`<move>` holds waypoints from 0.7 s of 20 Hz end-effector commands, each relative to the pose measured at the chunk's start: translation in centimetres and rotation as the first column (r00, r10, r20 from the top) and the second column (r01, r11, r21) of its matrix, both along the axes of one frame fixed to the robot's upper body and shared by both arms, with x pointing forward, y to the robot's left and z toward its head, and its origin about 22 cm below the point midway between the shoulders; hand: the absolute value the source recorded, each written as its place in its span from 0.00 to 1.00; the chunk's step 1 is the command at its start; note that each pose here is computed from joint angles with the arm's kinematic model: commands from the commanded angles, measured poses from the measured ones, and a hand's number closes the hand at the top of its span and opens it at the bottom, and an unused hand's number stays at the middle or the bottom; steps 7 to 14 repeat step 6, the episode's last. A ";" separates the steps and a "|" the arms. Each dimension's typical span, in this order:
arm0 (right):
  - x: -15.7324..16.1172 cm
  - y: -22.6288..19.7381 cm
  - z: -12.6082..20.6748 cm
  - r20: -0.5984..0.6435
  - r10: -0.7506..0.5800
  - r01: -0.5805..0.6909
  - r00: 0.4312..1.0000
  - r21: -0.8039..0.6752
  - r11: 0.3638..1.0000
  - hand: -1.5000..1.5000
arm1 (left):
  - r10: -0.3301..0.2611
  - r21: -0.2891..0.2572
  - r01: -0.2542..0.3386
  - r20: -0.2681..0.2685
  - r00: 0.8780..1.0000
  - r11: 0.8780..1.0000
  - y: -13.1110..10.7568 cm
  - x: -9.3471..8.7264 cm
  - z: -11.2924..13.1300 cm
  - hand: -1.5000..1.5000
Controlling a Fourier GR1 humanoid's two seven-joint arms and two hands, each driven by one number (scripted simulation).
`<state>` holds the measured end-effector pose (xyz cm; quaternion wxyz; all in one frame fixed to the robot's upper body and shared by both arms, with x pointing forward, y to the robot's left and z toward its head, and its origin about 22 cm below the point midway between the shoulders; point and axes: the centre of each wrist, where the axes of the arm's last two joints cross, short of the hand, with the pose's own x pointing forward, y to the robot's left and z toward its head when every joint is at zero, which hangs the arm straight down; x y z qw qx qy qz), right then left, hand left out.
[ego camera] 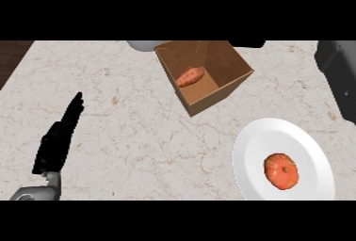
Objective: Pick the sweet potato from the plate and place it in the cardboard box
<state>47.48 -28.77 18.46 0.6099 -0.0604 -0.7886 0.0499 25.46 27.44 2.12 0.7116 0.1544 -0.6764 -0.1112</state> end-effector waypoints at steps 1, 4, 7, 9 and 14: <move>-1.4 -5.6 0.5 0.025 -0.032 0.031 0.999 0.045 0.999 0.00 | -0.025 -0.008 0.025 -0.004 1.000 1.000 -0.3 0.6 1.1 0.50; -2.4 -8.3 0.8 0.015 -0.031 0.031 0.999 0.019 0.999 0.00 | -0.028 -0.007 0.028 0.007 1.000 1.000 -0.5 0.2 0.0 0.50; -3.0 -9.9 1.1 0.029 0.000 0.000 1.000 -0.011 1.000 0.00 | -0.045 -0.014 0.045 0.004 0.999 0.999 -1.7 0.2 -0.3 0.50; -3.0 -9.9 1.1 0.029 0.000 0.000 1.000 -0.011 1.000 0.00 | -0.045 -0.014 0.045 0.004 0.999 0.999 -1.7 0.2 -0.3 0.50; -3.0 -9.9 1.1 0.029 0.000 0.000 1.000 -0.011 1.000 0.00 | -0.045 -0.014 0.045 0.004 0.999 0.999 -1.7 0.2 -0.3 0.50</move>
